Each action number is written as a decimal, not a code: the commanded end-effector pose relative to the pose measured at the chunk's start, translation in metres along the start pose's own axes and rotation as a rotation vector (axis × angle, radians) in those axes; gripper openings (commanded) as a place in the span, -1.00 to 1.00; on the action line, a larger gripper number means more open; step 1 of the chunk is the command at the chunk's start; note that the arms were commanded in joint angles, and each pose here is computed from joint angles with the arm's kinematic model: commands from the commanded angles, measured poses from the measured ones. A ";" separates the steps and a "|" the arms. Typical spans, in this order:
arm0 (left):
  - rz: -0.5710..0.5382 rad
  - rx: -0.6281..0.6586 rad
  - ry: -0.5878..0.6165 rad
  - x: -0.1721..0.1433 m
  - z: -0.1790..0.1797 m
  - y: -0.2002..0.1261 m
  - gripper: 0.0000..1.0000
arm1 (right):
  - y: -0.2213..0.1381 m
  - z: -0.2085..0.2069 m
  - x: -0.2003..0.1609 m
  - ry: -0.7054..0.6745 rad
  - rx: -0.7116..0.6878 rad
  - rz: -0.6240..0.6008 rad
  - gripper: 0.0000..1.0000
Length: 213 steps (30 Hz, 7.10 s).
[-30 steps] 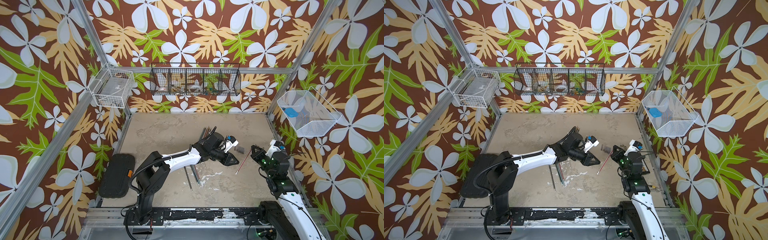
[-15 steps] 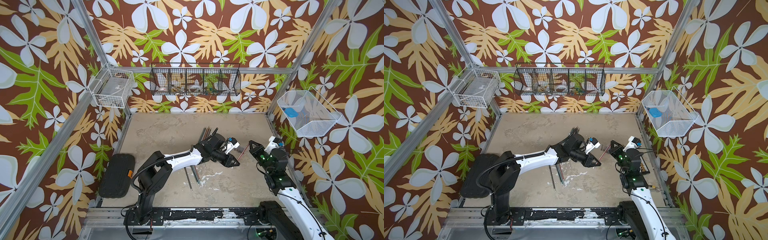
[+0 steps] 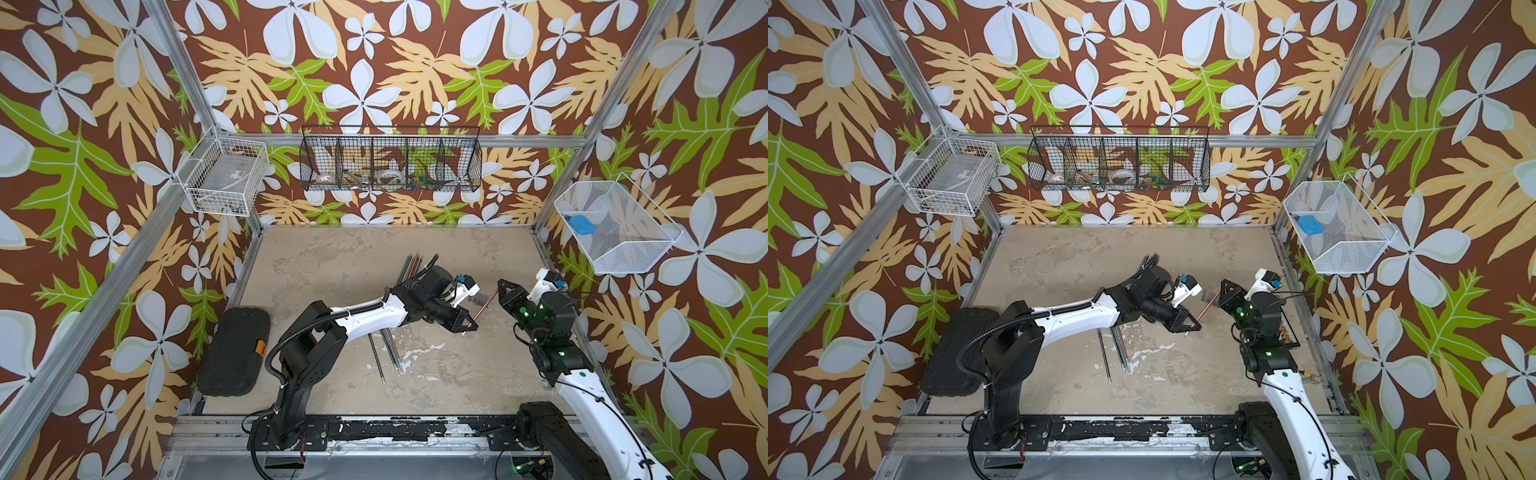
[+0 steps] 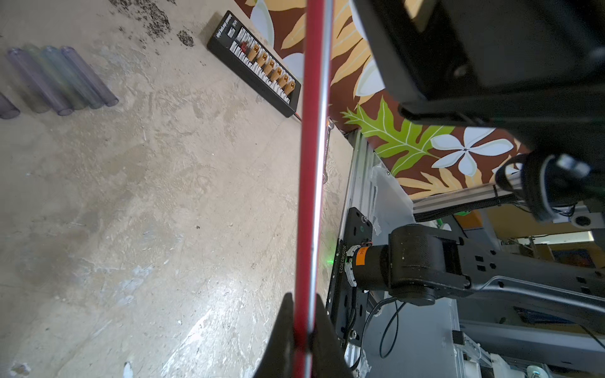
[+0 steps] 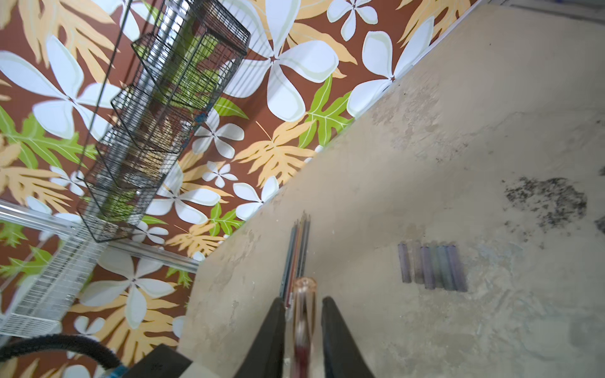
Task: Remove the protective cover of the pencils
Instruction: Pick up the pencil from the center of the board, then remove the protective sleeve from the pencil, then place the protective sleeve at the center of the board.
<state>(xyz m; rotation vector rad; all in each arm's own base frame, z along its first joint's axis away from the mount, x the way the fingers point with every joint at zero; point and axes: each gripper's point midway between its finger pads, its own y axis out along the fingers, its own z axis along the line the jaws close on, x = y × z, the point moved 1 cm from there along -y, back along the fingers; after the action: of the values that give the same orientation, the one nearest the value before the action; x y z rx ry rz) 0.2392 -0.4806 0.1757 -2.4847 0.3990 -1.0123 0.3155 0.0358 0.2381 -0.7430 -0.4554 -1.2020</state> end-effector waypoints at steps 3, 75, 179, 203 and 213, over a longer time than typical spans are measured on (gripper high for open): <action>0.075 0.283 0.093 0.002 0.036 -0.011 -1.00 | 0.003 -0.008 -0.008 -0.149 0.038 0.151 -0.29; 0.051 0.429 0.497 0.003 0.040 -0.054 -1.00 | -0.062 0.038 -0.011 -0.116 0.551 0.033 -0.05; -0.431 0.212 0.054 0.078 0.116 -0.182 -1.00 | 0.082 -0.068 -0.020 -0.207 -0.179 0.298 -1.00; -0.225 0.479 -0.398 0.033 0.292 -0.195 -1.00 | 0.101 -0.157 -0.057 -0.289 -0.523 0.478 -0.89; -0.271 0.401 -0.368 0.048 0.272 -0.198 -1.00 | 0.106 -0.163 -0.076 -0.255 -0.498 0.537 -0.77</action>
<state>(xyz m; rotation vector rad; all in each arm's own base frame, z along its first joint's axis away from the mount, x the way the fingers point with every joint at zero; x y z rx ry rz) 0.4881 -0.2502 0.1146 -2.2714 -0.2355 -0.6083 0.3812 -0.0170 0.0476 -1.3727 -0.1386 -0.7213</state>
